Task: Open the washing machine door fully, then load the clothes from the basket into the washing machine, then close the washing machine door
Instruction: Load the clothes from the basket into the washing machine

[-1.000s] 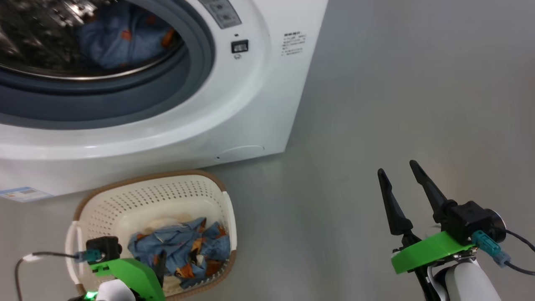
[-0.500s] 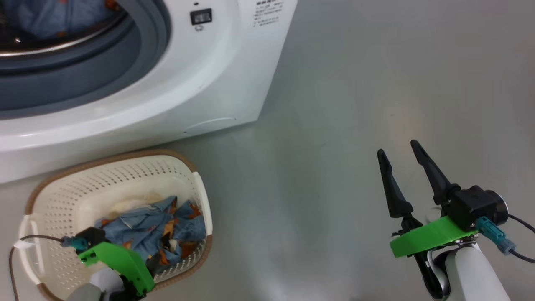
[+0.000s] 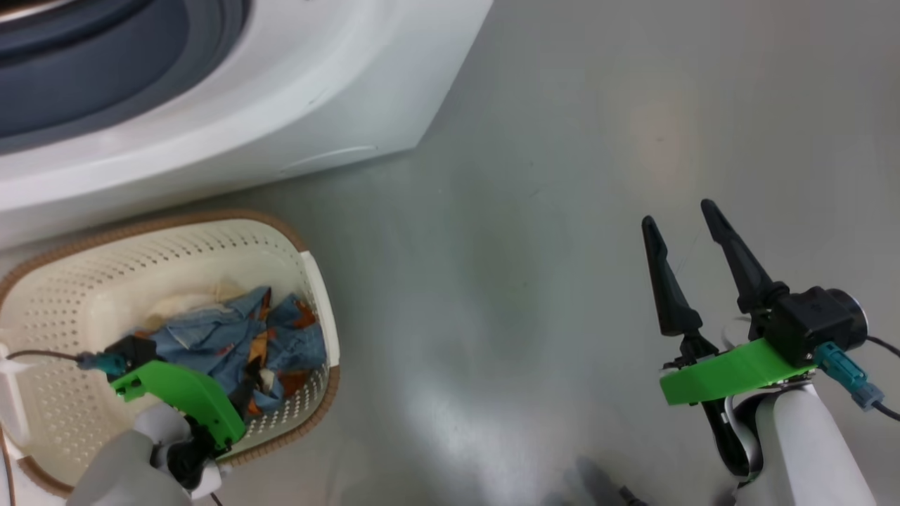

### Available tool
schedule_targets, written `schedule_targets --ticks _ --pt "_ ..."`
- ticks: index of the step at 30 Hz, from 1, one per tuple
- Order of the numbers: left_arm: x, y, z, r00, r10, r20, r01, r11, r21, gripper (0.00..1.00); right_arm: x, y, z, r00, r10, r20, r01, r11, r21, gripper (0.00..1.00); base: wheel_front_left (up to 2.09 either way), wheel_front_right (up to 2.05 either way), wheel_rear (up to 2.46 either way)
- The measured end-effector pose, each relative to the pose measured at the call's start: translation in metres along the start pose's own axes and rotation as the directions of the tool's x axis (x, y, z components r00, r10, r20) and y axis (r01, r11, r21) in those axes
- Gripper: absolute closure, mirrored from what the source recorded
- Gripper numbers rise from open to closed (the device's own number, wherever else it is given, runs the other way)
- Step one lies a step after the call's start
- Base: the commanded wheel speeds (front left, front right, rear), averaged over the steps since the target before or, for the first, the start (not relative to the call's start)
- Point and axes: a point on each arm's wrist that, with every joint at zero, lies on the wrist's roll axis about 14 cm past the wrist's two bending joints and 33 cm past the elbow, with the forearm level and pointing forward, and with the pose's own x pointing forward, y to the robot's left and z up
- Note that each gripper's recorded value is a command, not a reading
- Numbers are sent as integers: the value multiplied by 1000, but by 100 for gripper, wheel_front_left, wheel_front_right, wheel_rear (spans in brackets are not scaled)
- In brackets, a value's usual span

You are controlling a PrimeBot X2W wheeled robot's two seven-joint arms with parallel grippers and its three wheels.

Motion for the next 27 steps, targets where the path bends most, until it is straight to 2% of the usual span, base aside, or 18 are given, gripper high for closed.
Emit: schedule_targets --ticks 5,13,20,27 --pt "11 6 -2 1000 9 -22 -9 1000 -11 0 7 2 -11 1000 5 -20 -5 1000 -3 0 0 0 0" --pt "22 25 4 998 53 -31 -53 998 22 0 14 2 -23 999 7 -43 -7 1000 -8 0 0 0 0" --pt "38 25 13 998 52 -30 -51 998 32 0 20 0 -36 998 3 -65 -4 1000 -15 0 0 0 0" --pt "52 40 10 995 82 -58 -78 995 59 0 22 -7 -49 996 -18 -91 16 1000 -25 0 0 0 0"
